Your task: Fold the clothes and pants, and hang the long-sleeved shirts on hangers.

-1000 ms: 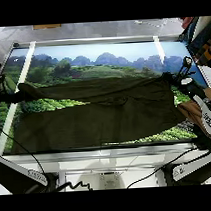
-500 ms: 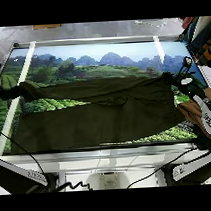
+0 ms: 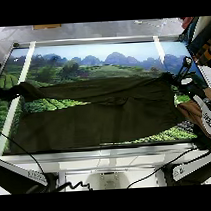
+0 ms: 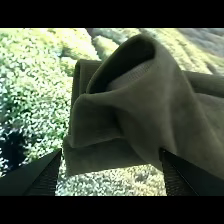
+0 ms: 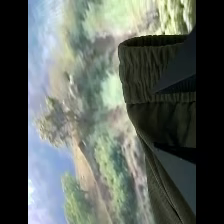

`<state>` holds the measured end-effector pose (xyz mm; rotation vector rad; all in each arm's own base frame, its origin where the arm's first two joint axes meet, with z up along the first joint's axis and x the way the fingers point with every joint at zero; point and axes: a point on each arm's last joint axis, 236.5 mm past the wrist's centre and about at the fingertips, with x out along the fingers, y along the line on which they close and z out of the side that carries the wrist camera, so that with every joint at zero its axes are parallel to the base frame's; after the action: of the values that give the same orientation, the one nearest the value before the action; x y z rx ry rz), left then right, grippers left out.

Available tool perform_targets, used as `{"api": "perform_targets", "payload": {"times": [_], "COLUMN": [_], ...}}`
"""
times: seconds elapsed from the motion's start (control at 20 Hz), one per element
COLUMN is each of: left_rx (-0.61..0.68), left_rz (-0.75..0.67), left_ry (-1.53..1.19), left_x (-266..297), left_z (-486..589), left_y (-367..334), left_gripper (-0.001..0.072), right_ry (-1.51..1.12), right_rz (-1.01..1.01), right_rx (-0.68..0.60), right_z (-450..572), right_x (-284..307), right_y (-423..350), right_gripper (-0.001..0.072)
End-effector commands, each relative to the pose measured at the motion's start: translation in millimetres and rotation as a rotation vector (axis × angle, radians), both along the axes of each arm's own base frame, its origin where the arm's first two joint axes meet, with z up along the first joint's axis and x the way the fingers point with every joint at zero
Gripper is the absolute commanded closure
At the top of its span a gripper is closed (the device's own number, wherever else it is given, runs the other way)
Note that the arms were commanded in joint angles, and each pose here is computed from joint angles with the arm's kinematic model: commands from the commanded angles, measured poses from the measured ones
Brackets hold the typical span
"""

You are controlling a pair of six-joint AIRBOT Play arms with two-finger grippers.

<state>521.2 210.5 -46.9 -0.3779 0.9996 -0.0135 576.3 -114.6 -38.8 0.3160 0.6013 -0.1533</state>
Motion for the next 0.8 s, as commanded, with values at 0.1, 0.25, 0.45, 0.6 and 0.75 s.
{"api": "perform_targets", "payload": {"times": [0.1, 0.25, 0.45, 0.6, 0.75], "left_rx": [0.027, 0.045, 0.041, 0.015, -0.008], "left_rz": [0.04, 0.058, 0.071, 0.086, 0.069], "left_ry": [-0.028, -0.048, -0.047, -0.026, 0.002], "left_x": [15, 21, 20, 17, 10], "left_z": [-18, -19, -19, -22, -25], "left_y": [9, 14, 17, 14, 9], "left_gripper": [0.0005, 0.013, 0.035, 0.0592, 0.0691], "right_ry": [0.0, 0.0, 0.0, 0.0, 0.0], "right_rz": [0.0, 0.0, 0.0, 0.0, 0.001], "right_rx": [0.001, 0.001, 0.001, 0.001, 0.001], "right_z": [0, 0, 0, 0, 0], "right_x": [0, 0, 0, 0, 0], "right_y": [0, 0, 0, 0, 1], "right_gripper": [0.0369, 0.0369, 0.0369, 0.0369, 0.0369]}}
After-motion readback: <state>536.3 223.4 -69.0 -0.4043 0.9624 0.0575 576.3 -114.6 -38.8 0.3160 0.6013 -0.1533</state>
